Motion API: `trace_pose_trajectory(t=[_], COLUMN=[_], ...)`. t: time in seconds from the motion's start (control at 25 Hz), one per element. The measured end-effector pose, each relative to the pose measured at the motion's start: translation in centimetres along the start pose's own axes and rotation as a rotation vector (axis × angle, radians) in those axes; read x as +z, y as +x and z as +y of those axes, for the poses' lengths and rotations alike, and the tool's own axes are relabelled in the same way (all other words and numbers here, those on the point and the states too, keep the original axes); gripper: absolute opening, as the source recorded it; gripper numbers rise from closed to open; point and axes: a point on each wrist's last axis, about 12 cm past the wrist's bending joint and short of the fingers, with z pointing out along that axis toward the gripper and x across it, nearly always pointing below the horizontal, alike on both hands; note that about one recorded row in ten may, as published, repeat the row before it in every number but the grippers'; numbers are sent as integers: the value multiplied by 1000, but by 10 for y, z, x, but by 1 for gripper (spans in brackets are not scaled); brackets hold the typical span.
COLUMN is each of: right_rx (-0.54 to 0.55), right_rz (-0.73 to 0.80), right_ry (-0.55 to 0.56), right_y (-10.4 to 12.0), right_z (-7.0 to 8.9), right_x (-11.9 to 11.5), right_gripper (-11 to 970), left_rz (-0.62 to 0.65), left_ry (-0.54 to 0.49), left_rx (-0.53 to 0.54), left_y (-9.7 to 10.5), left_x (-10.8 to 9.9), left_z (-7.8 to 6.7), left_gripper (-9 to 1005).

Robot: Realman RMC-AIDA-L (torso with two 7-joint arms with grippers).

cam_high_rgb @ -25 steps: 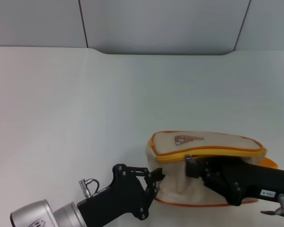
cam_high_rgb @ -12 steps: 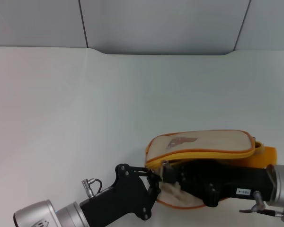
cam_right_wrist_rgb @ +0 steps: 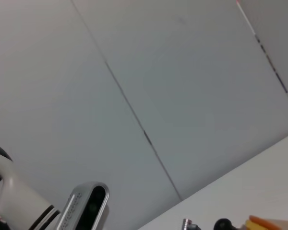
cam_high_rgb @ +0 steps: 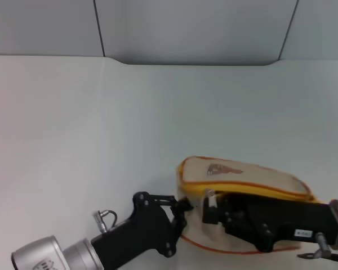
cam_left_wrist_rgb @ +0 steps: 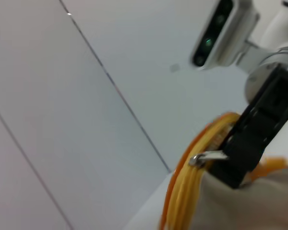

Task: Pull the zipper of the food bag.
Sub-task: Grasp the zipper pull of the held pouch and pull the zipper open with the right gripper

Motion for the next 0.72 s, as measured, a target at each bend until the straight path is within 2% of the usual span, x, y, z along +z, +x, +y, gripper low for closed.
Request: trace_pose_trajectory(t=[0.16,0.24,0.28,0.36,0.6,0.72], right_rx=[-50,-63,-73,-103,-170,-214], right_rz=[-43,-44,-40,-27,4,14], right_ry=[44,52,57,66,39,8], right_y=[-4,-6,-8,-14,-29,-36], right_z=[-1,-3,-4,-7,-8,-6], right_x=[-9,-11,-13,-16,-22,-27], right_gripper=[151,224,260,333,479,553], left_rz=[22,52,52,87,53,-7], left_ry=[-62,-142,-142,-237,-269,-226], left_rx=[-16,-42,-42,-116,-241,-315], left_y=[3,7,7,13,17,15], left_x=[-6,-13,-13,-22,-39,-50], left_z=[5,13,13,26,42,54], left_gripper=[5,6,6,6,146,409])
